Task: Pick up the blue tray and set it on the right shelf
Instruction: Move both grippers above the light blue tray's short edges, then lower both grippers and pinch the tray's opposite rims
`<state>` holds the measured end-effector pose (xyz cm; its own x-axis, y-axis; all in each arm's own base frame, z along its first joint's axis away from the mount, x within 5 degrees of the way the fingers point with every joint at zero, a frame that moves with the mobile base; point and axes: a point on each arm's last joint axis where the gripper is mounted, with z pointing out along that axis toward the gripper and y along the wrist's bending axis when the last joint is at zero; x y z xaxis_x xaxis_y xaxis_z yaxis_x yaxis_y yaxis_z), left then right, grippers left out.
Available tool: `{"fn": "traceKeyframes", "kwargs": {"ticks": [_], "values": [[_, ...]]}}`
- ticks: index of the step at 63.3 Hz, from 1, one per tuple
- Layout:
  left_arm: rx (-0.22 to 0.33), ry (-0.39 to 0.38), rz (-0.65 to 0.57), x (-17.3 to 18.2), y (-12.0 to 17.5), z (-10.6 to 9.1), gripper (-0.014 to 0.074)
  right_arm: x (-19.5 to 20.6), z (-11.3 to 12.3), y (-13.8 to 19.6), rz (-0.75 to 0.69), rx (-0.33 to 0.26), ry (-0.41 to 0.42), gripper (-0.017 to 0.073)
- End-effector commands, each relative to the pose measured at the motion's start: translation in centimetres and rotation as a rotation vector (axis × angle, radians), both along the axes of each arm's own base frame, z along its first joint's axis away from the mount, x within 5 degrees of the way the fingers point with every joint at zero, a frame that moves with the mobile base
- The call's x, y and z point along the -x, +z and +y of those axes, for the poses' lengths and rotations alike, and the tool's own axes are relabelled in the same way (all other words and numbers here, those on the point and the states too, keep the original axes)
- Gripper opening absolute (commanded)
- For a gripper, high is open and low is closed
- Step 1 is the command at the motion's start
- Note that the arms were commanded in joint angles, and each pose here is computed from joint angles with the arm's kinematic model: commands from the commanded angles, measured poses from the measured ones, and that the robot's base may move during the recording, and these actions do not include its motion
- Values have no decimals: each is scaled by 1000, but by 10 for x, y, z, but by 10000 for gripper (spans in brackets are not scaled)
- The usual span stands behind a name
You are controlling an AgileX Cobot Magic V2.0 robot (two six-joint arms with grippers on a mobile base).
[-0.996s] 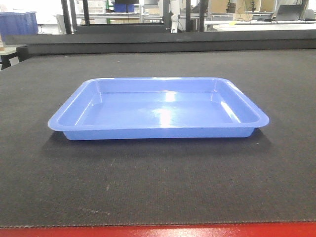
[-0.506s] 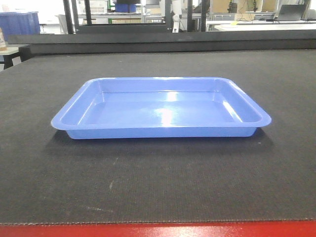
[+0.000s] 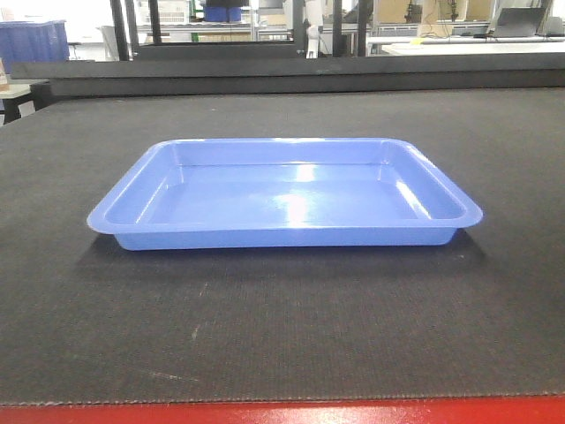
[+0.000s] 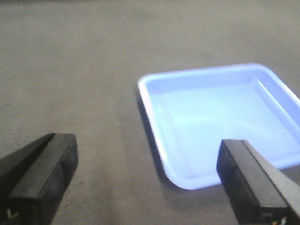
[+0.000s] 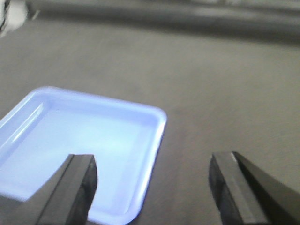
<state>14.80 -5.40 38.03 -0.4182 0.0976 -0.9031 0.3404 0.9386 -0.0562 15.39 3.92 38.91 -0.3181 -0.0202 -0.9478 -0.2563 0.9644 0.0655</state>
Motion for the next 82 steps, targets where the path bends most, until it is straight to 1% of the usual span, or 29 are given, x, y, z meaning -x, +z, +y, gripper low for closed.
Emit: {"fn": "traceKeyframes", "kwargs": {"ticks": [1, 6, 11, 14, 20, 28, 31, 37, 40, 42, 60, 82], "values": [[6, -37, 10, -20, 17, -14, 514, -26, 10, 20, 8, 15, 27, 600], [-32, -45, 118, -49, 15, -26, 514, -56, 19, 17, 120, 39, 44, 600], [-41, -36, 207, -73, 11, -35, 514, -80, 26, 15, 211, 61, 55, 600], [-37, -23, 254, -88, 7, -41, 514, -96, 31, 10, 275, 73, 59, 600], [-27, 10, 359, -118, -3, -52, 514, -123, 37, 5, 351, 51, 43, 600], [-45, 39, 485, -156, -23, -66, 505, -159, 44, -9, 437, 41, 0, 600], [-54, 43, 511, -168, -30, -71, 505, -171, 45, -14, 462, 45, -26, 600], [-47, 77, 551, -190, -42, -78, 505, -189, 46, -23, 502, 45, -76, 600], [-58, 78, 567, -200, -48, -82, 505, -199, 47, -31, 528, 56, -93, 600], [-66, 78, 578, -206, -52, -85, 505, -205, 49, -35, 540, 54, -97, 600], [-123, 87, 644, -240, -75, -96, 505, -236, 56, -76, 627, 77, -103, 599], [-160, 95, 729, -254, -113, -100, 505, -255, 61, -121, 717, 104, -106, 599]]}}
